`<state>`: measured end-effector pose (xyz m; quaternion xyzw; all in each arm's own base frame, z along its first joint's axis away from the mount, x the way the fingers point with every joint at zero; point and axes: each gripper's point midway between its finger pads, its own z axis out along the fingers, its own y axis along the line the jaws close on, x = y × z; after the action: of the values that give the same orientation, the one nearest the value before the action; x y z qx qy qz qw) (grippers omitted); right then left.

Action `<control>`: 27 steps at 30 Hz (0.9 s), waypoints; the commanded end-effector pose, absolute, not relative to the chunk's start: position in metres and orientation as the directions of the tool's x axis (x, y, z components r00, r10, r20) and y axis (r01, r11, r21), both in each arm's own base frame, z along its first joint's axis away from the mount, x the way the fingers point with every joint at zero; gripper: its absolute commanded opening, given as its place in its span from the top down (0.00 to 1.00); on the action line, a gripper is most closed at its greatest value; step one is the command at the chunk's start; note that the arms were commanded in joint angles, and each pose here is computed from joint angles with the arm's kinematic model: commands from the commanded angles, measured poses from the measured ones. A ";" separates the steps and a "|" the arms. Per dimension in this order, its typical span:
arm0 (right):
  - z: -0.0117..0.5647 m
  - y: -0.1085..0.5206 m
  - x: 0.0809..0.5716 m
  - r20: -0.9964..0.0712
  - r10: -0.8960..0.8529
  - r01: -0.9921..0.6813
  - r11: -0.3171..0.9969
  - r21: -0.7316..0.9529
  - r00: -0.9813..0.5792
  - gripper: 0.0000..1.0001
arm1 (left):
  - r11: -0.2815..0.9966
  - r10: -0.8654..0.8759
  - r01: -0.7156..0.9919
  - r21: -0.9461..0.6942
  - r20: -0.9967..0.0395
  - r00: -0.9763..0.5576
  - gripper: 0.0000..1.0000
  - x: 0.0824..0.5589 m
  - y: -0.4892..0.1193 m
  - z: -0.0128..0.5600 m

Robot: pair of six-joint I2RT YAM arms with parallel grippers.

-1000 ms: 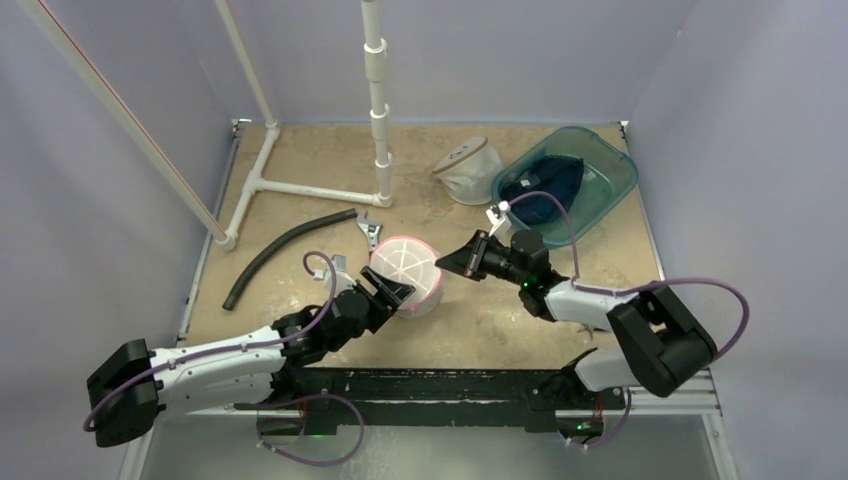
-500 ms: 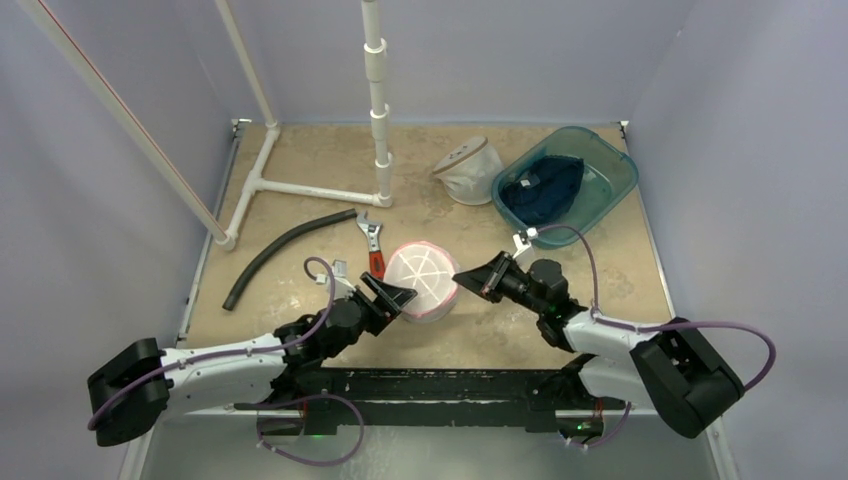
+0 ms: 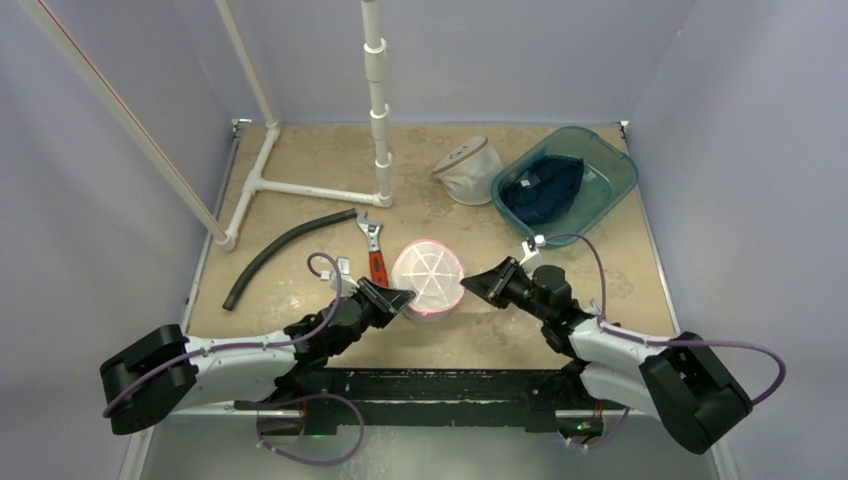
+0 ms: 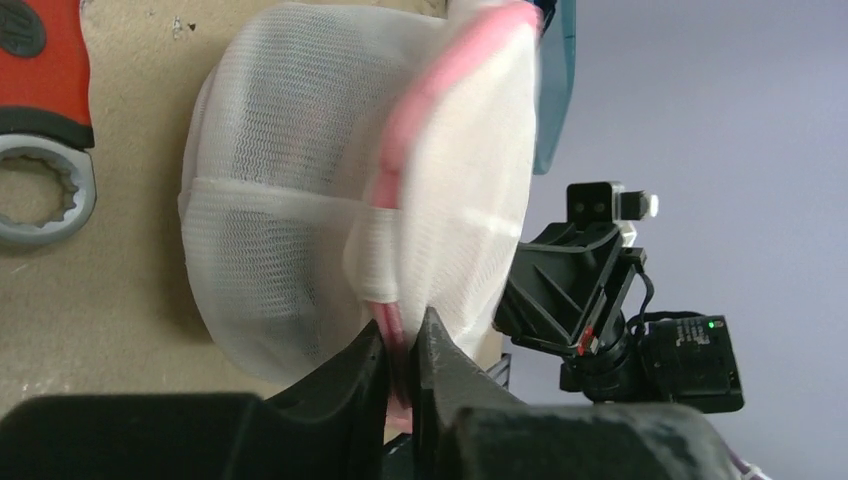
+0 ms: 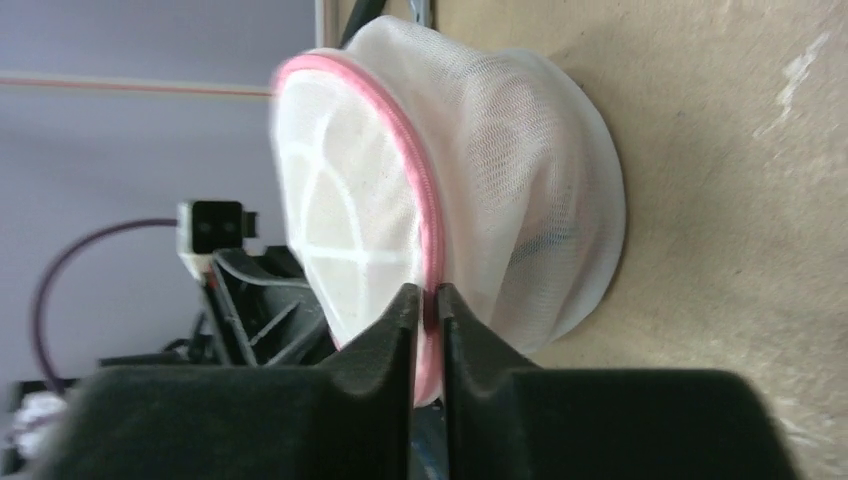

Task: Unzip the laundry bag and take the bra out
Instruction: Unzip the laundry bag at the center of the board.

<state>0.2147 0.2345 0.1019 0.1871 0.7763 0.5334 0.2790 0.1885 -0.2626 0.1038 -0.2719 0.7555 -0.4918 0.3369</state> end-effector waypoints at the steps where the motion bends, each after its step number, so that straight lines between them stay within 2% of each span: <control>1: 0.123 0.235 0.225 -0.396 0.539 -0.144 0.449 0.882 -0.743 0.66 | 0.315 -0.749 -0.014 -0.949 -0.240 -0.618 1.00 0.194 -0.271 0.135; 2: 0.130 0.232 0.231 -0.450 0.533 -0.179 0.483 0.857 -0.717 0.55 | 0.315 -0.750 -0.017 -0.949 -0.237 -0.617 1.00 0.194 -0.271 0.136; 4: 0.139 0.226 0.233 -0.540 0.495 -0.240 0.547 0.802 -0.681 0.40 | 0.303 -0.759 -0.032 -0.953 -0.221 -0.613 1.00 0.195 -0.271 0.138; 7: 0.158 0.216 0.232 -0.680 0.416 -0.360 0.619 0.698 -0.603 0.31 | 0.291 -0.775 -0.064 -0.955 -0.196 -0.601 1.00 0.198 -0.270 0.143; 10: 0.180 0.224 0.216 -0.797 0.299 -0.548 0.597 0.586 -0.525 0.31 | 0.255 -0.817 -0.133 -0.958 -0.140 -0.560 1.00 0.204 -0.266 0.148; 14: 0.181 0.252 0.195 -0.872 0.156 -0.636 0.626 0.451 -0.465 0.38 | 0.166 -0.866 -0.189 -0.968 -0.051 -0.498 1.00 0.214 -0.264 0.155; 20: 0.180 0.280 0.181 -0.882 0.123 -0.655 0.626 0.424 -0.454 0.48 | 0.161 -0.883 -0.258 -0.953 -0.023 -0.469 1.00 0.223 -0.272 0.153; 27: 0.164 0.287 0.176 -0.845 0.122 -0.635 0.607 0.478 -0.521 0.50 | 0.152 -0.899 -0.281 -0.948 -0.015 -0.437 1.00 0.225 -0.265 0.154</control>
<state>0.1690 0.2828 0.1597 -0.1807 0.7721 0.4088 0.4518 0.2180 -0.2693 0.1407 -0.4046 0.7087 -0.4892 0.3077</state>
